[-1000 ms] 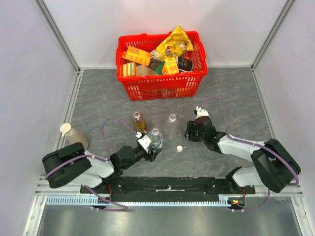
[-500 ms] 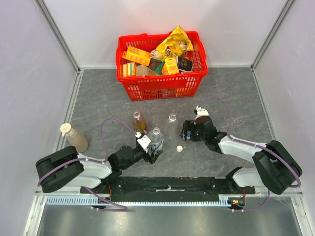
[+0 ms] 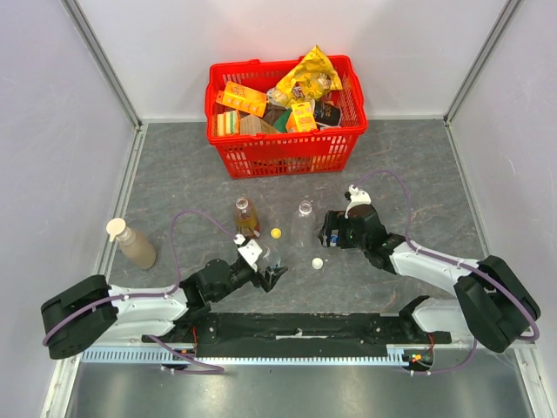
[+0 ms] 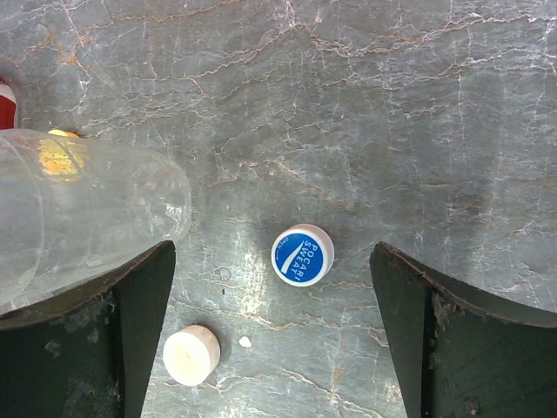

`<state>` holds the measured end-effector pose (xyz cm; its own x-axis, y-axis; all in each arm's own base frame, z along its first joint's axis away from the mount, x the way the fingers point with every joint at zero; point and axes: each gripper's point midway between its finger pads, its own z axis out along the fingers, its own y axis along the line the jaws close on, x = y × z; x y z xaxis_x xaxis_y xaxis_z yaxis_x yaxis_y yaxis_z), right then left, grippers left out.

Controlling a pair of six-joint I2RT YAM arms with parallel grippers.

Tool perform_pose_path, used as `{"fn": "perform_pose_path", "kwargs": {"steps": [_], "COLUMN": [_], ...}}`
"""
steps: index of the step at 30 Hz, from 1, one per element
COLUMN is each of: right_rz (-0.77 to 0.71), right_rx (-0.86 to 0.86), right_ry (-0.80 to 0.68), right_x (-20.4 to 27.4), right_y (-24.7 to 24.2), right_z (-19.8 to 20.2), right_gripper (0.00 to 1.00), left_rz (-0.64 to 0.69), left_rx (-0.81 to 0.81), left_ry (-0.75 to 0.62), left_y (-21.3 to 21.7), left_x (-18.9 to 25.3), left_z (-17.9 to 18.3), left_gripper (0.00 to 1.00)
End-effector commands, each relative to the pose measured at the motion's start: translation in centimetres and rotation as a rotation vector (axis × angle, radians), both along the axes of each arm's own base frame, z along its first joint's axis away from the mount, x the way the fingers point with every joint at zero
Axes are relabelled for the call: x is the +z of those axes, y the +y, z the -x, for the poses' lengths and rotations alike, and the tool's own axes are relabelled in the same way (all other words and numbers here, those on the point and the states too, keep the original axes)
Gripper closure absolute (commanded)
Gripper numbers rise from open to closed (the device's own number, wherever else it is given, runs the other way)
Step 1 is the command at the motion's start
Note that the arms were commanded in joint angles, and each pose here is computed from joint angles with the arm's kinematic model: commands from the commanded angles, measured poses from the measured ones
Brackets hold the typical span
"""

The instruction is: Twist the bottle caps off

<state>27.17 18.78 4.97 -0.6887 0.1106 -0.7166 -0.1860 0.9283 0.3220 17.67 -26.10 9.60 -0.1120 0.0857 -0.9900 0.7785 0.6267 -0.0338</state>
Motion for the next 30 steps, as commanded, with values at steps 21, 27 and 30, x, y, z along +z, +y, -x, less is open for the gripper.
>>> {"fn": "perform_pose_path", "kwargs": {"steps": [21,27,30], "right_rz": [-0.055,-0.08,-0.093], "right_rx": [0.0,0.001,0.001], "right_ry": [-0.064,-0.094,-0.106], "right_x": [3.3,4.8,5.4], "right_y": [0.5,0.6,0.7], "right_z": [-0.6,-0.8,-0.8], "right_gripper": [0.02,0.02,0.02], "left_rz": [0.156,0.2,0.232], "left_rx": [0.019,0.035,0.07], "left_ry": [-0.028,-0.02,0.011], "left_y": [2.1,2.6,2.7], "left_x": [12.8,17.3,18.7], "left_z": [1.4,1.6,1.2], "left_gripper": [0.03,0.0,0.0]}}
